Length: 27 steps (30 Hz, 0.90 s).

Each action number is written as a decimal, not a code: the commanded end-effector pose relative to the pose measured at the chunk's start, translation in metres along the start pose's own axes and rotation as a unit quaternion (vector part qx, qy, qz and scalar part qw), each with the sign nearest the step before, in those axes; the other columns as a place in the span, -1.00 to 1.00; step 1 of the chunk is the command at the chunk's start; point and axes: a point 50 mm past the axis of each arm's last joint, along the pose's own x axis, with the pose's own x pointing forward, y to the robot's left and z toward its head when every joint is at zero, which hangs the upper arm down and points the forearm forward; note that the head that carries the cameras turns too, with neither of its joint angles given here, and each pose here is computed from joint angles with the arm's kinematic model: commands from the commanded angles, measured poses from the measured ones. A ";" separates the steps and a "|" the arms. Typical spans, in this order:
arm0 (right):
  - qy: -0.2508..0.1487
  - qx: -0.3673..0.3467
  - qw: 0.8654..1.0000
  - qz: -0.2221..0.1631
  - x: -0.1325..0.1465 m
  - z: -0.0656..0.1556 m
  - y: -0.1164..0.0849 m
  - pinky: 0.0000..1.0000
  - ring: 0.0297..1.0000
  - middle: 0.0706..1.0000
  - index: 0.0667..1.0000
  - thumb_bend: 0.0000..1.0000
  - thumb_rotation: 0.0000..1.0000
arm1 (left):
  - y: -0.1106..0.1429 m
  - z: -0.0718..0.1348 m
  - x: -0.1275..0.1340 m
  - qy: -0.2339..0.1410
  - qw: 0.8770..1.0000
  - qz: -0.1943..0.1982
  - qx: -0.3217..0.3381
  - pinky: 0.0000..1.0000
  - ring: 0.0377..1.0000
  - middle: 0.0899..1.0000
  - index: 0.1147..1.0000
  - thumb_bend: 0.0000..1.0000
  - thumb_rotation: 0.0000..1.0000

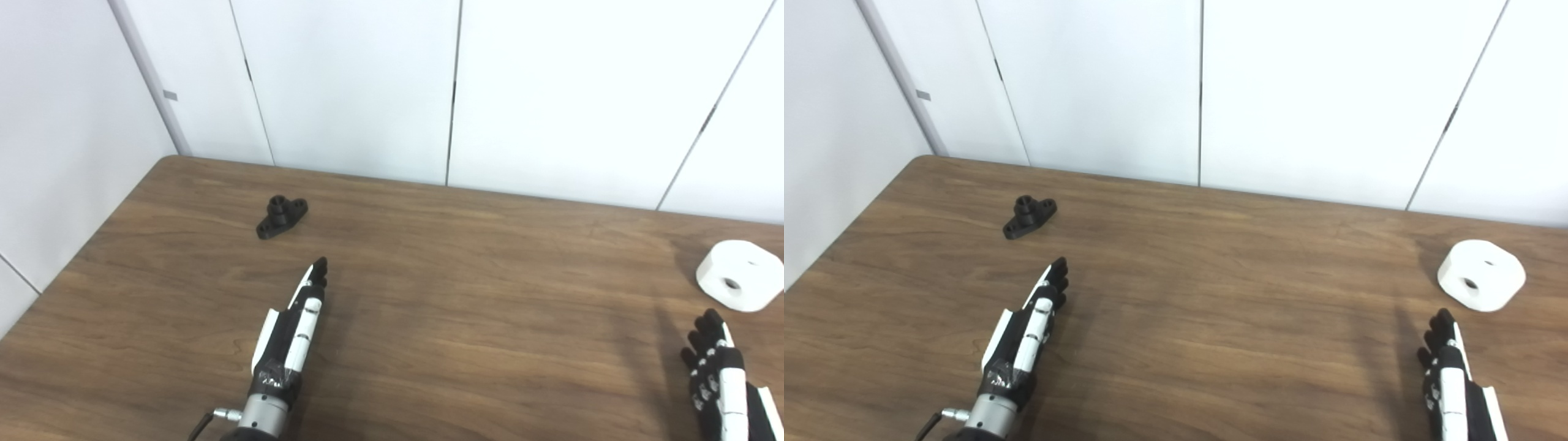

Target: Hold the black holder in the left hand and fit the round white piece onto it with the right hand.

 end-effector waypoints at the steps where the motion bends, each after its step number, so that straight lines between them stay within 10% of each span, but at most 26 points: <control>1: -0.013 -0.007 1.000 0.004 -0.002 0.003 -0.005 1.00 1.00 1.00 1.00 0.23 1.00 | -0.002 -0.007 -0.011 0.014 1.000 -0.001 0.004 1.00 1.00 1.00 1.00 -0.13 0.89; 13: -0.012 -0.014 1.000 -0.004 -0.004 0.003 -0.005 1.00 1.00 0.98 1.00 0.22 1.00 | 0.011 0.028 -0.005 -0.014 0.990 0.023 0.139 1.00 1.00 0.99 0.93 0.39 -0.05; 27: -0.014 -0.009 1.000 -0.011 -0.004 0.004 -0.003 1.00 1.00 0.96 0.99 0.18 1.00 | 0.056 0.085 0.037 -0.044 0.927 0.103 0.357 0.94 0.97 0.88 0.74 0.73 -0.35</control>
